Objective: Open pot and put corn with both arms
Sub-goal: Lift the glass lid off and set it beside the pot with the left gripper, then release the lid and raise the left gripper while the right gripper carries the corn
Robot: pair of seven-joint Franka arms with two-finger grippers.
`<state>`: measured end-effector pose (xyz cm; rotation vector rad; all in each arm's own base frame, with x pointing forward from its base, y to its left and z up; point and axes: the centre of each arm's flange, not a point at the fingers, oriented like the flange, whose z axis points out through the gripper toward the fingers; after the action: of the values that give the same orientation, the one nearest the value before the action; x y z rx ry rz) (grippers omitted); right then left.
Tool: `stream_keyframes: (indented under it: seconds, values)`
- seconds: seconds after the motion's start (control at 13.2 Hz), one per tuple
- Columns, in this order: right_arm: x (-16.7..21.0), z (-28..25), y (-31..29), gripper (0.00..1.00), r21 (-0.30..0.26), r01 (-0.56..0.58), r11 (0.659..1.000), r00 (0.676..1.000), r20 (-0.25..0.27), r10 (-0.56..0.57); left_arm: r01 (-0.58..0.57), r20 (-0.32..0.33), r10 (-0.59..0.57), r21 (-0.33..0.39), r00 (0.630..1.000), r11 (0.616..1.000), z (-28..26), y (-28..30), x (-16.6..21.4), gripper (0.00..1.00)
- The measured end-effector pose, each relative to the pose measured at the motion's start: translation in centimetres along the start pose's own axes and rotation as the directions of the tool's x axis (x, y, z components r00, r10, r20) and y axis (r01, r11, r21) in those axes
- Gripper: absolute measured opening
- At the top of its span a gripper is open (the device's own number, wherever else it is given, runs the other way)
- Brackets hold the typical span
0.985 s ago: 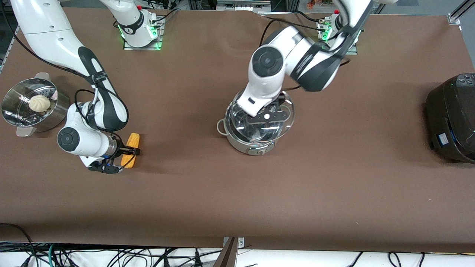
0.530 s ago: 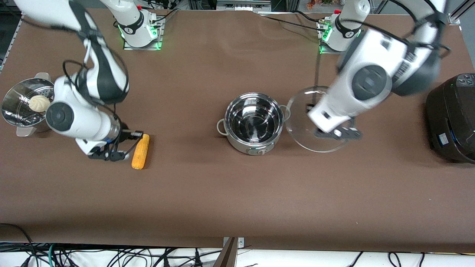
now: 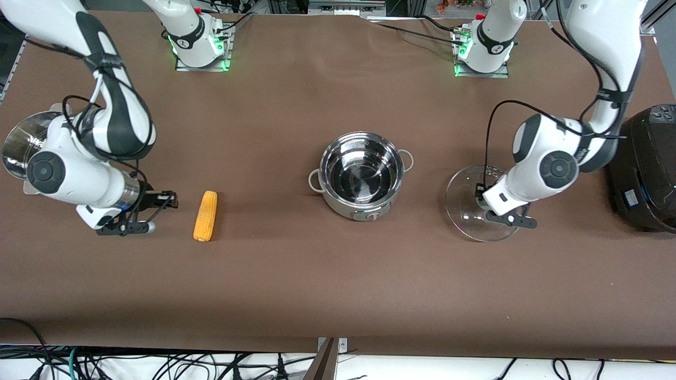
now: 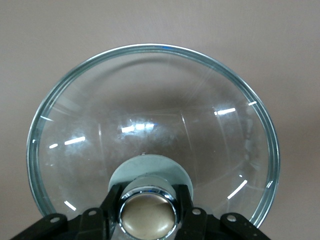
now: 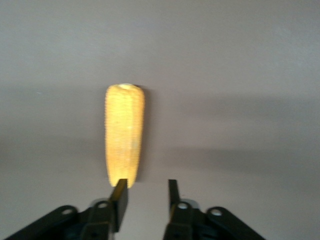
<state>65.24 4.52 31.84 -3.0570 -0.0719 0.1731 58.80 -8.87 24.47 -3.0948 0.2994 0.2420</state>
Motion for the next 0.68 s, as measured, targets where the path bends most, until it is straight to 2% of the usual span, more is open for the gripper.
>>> stream_keyframes:
  seconds: [0.08,0.23,0.38,0.45,0.68]
  values:
    - [0.0,0.7,0.0,0.55,0.005,-0.001,1.000,1.000,0.006,0.001,-0.006,0.006,0.006,-0.002,1.000,1.000,0.6,0.3,-0.4,0.56]
    - [-0.1,2.8,-0.9,0.76,0.032,-0.003,0.999,1.000,-0.009,0.003,-0.007,-0.006,0.007,0.006,1.000,1.000,-1.2,0.4,-0.4,0.75]
    - [-0.2,5.9,-1.4,0.97,0.049,-0.005,0.999,0.999,-0.044,0.007,0.001,-0.006,0.000,0.031,1.000,1.000,-6.6,0.1,-0.7,0.95]
    - [-0.3,7.5,-1.4,1.00,0.053,-0.006,0.999,0.999,-0.052,0.008,0.004,0.001,-0.004,0.049,1.000,0.999,-10.7,0.2,-1.3,1.00]
    - [0.0,11.1,-1.5,1.00,0.064,-0.008,0.998,0.998,-0.065,0.012,0.030,0.022,-0.032,0.081,0.999,0.996,-23.7,0.5,-4.6,1.00]
